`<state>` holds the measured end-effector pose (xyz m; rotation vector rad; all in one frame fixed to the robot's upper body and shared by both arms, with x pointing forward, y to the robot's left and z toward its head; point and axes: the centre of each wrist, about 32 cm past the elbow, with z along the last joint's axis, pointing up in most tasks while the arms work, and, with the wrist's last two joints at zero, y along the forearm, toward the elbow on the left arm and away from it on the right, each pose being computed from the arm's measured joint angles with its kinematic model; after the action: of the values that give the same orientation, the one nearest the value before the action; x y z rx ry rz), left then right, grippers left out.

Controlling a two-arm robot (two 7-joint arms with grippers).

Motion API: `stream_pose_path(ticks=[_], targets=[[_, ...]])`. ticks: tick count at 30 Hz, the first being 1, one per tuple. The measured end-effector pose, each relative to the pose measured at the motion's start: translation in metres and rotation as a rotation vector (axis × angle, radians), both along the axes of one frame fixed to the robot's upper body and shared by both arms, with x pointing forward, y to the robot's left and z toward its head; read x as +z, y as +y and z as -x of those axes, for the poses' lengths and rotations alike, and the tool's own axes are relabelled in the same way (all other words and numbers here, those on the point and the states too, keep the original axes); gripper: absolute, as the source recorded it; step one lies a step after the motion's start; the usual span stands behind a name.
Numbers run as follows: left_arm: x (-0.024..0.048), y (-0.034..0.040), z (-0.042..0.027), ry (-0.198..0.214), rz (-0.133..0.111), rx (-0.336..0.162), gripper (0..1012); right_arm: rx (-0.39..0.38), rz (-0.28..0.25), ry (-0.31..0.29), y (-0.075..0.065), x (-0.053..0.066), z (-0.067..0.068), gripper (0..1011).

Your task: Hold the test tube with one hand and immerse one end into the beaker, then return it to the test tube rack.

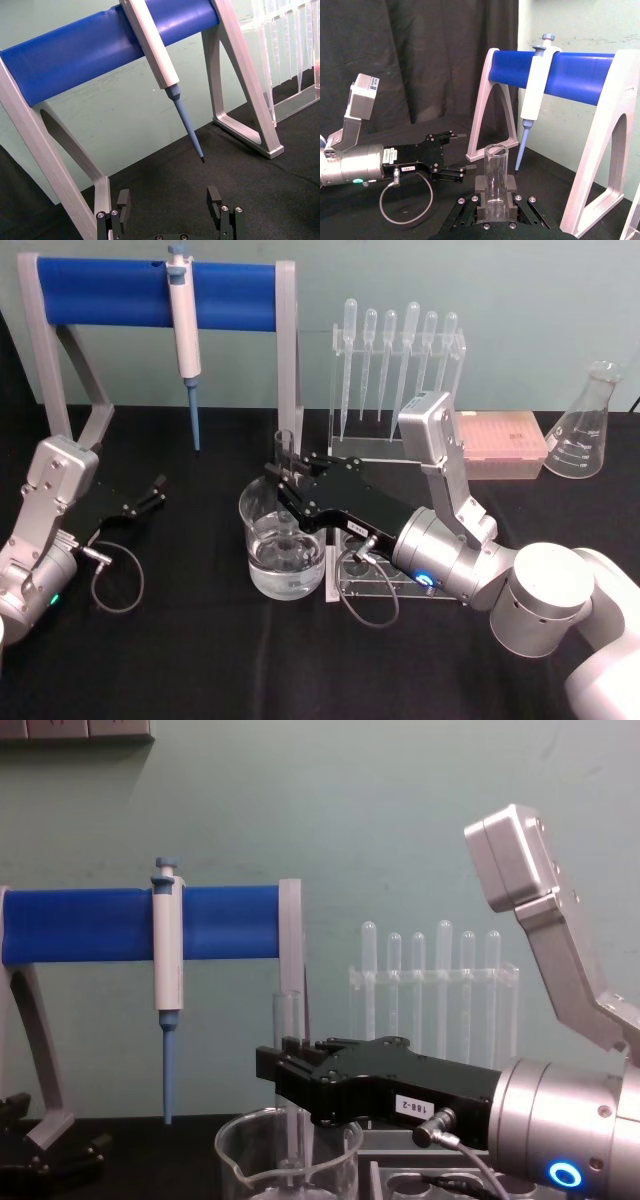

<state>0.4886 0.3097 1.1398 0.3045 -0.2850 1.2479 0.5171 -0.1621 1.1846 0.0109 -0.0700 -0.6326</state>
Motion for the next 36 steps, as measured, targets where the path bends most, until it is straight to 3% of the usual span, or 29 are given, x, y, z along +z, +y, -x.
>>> stream_pose_path(ticks=[36], targets=[[0.0000,0.0000,0.0000,0.000,0.000,0.000,1000,0.000,0.000,0.000,0.0000,0.0000,0.0000,224]])
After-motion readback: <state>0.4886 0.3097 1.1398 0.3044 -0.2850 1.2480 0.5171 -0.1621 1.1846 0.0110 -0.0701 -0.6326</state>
